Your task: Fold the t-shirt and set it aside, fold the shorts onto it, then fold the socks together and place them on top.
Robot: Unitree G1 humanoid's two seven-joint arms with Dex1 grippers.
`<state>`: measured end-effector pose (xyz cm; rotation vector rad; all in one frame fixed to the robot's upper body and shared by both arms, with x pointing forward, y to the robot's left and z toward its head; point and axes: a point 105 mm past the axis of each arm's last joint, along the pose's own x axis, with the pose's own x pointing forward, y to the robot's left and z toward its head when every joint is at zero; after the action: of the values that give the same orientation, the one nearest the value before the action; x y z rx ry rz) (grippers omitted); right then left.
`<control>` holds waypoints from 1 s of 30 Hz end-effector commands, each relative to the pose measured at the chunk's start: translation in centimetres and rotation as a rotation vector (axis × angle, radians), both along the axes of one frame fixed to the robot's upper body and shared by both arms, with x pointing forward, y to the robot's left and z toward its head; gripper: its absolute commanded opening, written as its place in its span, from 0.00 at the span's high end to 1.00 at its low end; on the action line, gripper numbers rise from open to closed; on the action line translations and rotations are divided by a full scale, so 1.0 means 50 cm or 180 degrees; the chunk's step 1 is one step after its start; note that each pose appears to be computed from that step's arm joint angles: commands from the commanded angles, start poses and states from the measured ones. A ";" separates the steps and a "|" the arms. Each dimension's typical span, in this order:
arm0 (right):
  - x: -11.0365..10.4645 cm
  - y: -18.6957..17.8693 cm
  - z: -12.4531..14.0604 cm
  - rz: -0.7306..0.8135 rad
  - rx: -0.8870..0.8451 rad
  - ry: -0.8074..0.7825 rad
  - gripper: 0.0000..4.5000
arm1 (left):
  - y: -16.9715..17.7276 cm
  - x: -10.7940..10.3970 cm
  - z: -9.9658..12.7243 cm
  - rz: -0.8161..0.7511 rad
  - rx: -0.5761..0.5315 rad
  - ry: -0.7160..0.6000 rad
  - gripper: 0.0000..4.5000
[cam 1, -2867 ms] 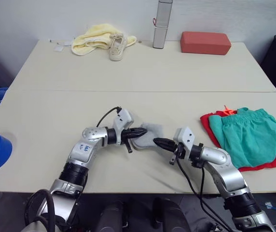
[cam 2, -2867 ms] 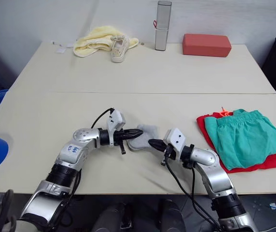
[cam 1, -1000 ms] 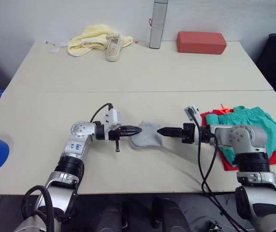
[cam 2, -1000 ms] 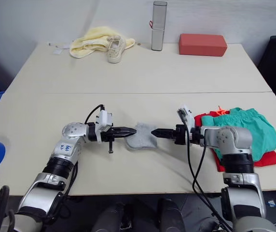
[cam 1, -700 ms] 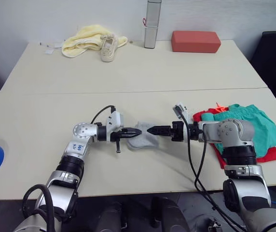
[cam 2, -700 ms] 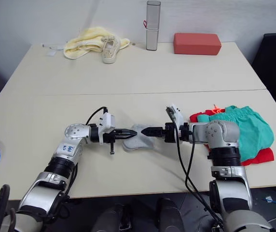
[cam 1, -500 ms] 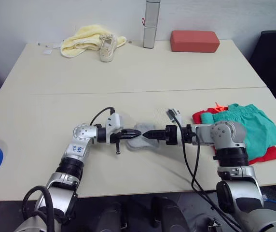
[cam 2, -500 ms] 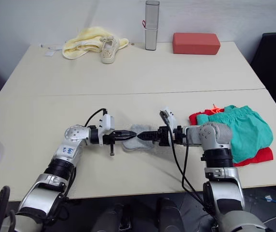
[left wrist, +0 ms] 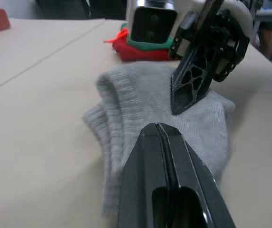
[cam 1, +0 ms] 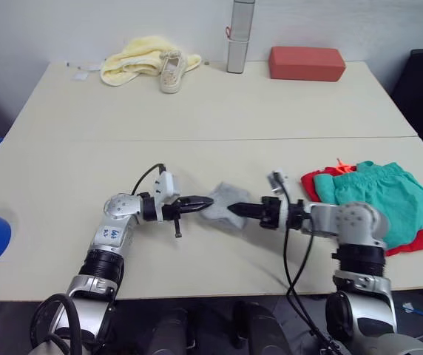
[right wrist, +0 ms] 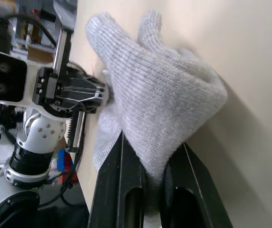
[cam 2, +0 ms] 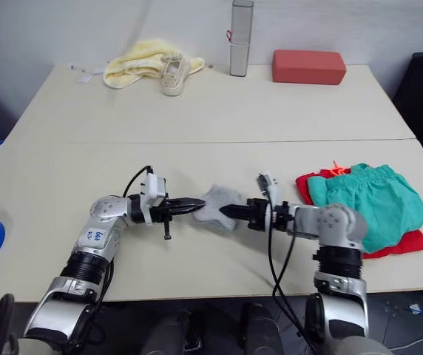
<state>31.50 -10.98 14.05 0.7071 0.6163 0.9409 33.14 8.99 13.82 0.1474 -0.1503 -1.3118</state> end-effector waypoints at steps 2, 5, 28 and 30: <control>-0.012 -0.103 0.112 -0.0530 0.0217 -0.0687 1.00 | -0.027 -0.023 0.077 -0.0163 -0.0381 -0.0191 1.00; -0.019 -0.181 0.150 -0.1027 0.0178 -0.0888 1.00 | -0.045 -0.037 0.091 -0.0262 -0.0446 -0.0199 1.00; -0.079 -0.522 -0.002 -0.3337 0.0007 0.0547 1.00 | -0.027 -0.099 0.112 -0.0399 -0.0475 0.0045 0.06; -0.082 -0.535 -0.020 -0.3453 -0.0095 0.0713 1.00 | -0.021 -0.102 0.109 -0.0341 -0.0462 0.0067 0.01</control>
<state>27.86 -36.37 12.82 0.9917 0.3458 -0.0851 28.58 7.76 18.27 -0.0074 -0.1958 -1.4056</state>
